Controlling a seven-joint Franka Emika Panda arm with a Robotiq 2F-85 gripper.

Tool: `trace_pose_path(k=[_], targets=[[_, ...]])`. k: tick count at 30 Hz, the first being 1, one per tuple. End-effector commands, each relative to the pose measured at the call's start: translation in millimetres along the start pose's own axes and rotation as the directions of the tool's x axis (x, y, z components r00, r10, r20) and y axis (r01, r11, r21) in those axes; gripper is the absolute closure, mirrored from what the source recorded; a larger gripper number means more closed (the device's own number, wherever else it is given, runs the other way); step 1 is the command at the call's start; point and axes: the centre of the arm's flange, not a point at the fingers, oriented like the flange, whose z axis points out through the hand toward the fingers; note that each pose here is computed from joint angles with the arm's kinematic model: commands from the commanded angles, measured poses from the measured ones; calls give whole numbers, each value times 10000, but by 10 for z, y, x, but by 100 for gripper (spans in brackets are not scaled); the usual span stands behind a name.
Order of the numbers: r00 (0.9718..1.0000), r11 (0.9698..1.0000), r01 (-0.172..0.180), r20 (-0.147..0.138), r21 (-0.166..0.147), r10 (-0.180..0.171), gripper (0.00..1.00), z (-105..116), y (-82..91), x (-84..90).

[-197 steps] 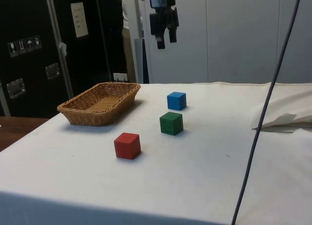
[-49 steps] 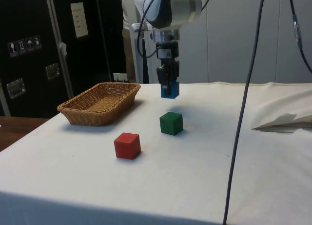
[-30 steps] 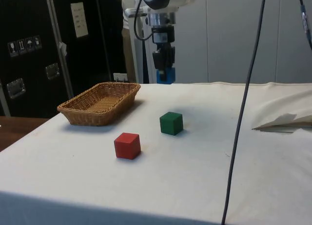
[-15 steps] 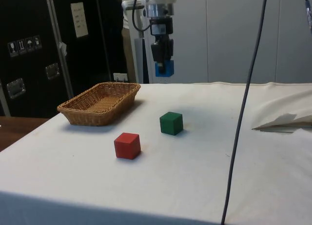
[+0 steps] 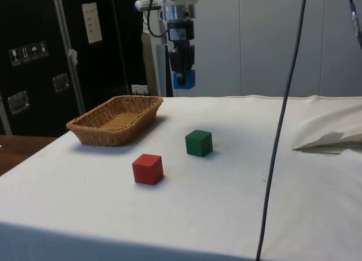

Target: Pick up the blue cube and place it into the basket.

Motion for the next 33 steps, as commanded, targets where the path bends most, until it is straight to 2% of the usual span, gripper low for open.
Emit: trace_pose_path(k=[1, 2, 8, 11, 12, 18, 19, 20, 24, 27, 28, 29, 33], targets=[[10000, 10000, 12, -12, -15, -12, 100, -1, -1, 37], [10000, 10000, 64, 47, 51, -64, 100, -4, -19, 134], [9998, 9998, 191, 31, 23, -191, 100, -21, -38, 367], [9998, 9997, 212, -7, -75, -212, 100, -23, -34, 420], [9997, 9997, 239, 35, 4, -239, 100, -19, -49, 465], [9993, 9993, 373, 7, -84, -373, 100, -17, -71, 695], [9994, 9993, 344, -56, -167, -345, 100, -27, -59, 653], [9992, 9992, 390, -2, -99, -390, 100, -20, -73, 726], [9989, 9987, 474, -19, -170, -475, 100, -14, -81, 886], [9985, 9983, 539, -43, -221, -540, 100, -12, -93, 982], [9986, 9982, 521, -107, -312, -525, 100, -24, -87, 959], [9985, 9982, 551, -51, -237, -553, 100, -12, -91, 1012], [9978, 9974, 653, -106, -297, -657, 100, -6, -117, 1165]])
